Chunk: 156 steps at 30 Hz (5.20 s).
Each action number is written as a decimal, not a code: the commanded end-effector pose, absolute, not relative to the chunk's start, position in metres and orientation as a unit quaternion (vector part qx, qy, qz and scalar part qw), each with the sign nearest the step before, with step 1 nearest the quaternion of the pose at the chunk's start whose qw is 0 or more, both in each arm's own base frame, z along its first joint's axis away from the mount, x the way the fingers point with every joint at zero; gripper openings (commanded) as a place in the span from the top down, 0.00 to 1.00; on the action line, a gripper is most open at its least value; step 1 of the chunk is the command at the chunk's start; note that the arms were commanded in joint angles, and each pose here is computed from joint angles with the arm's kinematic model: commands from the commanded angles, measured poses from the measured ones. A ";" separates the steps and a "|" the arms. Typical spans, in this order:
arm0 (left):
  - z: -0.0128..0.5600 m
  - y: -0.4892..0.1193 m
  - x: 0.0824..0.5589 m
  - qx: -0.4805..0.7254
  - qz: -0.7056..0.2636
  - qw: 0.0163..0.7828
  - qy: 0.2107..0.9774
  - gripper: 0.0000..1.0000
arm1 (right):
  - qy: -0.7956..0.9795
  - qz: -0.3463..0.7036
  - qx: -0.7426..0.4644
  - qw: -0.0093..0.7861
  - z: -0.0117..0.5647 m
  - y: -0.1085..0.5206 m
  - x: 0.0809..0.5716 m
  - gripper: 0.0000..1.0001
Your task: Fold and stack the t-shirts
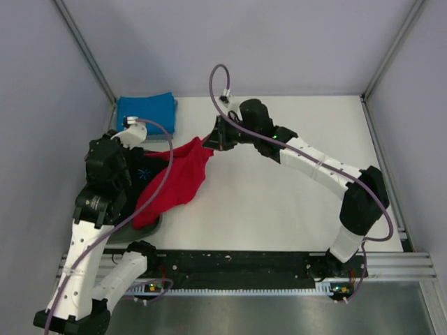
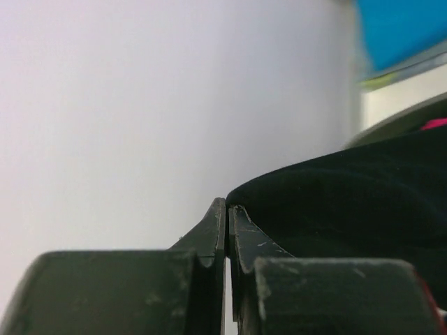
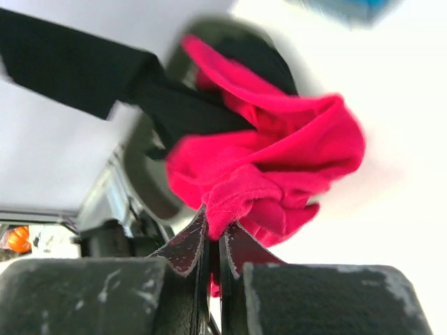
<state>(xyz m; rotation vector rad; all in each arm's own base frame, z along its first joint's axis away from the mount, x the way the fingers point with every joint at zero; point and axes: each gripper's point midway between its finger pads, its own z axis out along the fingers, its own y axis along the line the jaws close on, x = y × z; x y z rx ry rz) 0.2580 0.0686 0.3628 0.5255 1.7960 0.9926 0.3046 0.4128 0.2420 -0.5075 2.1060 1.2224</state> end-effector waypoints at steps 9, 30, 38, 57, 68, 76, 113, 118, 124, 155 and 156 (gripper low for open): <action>0.360 0.151 0.225 0.129 0.584 0.399 0.696 1.00 | 0.379 0.495 -0.234 0.746 0.717 0.284 0.209 1.00; 0.257 0.233 0.224 0.076 0.587 0.221 0.775 0.73 | 0.536 0.236 -0.236 0.775 0.559 0.230 0.266 1.00; 0.253 0.202 0.228 0.064 0.468 0.285 0.834 0.01 | 0.549 0.329 -0.290 0.711 0.526 0.269 0.249 1.00; 0.287 -0.002 0.261 0.261 0.101 0.494 0.823 0.02 | 0.804 0.105 -0.062 0.582 0.336 0.109 0.436 1.00; 0.272 -0.052 0.281 0.303 0.008 0.491 0.817 0.02 | 0.879 0.132 -0.045 0.456 0.273 0.118 0.476 0.01; 0.251 -0.031 0.296 0.245 0.040 0.458 0.854 0.02 | 0.799 0.186 -0.435 0.370 0.183 0.298 0.329 0.08; 0.225 -0.081 0.275 0.346 -0.100 0.424 0.831 0.03 | 0.780 0.247 -0.339 0.464 0.296 0.260 0.263 1.00; 0.203 -0.140 0.269 0.444 -0.134 0.394 0.794 0.02 | 0.810 0.275 -0.194 0.481 0.295 0.183 0.255 1.00; 0.134 -0.195 0.261 0.581 -0.084 0.333 0.738 0.02 | 0.820 0.248 -0.114 0.503 0.275 0.135 0.246 1.00; 0.201 -0.170 0.343 0.475 0.079 0.381 0.789 1.00 | 0.767 0.191 -0.006 0.612 0.390 0.057 0.275 1.00; 0.225 -0.161 0.346 0.461 0.081 0.402 0.787 1.00 | 0.758 0.187 -0.010 0.624 0.405 0.056 0.272 1.00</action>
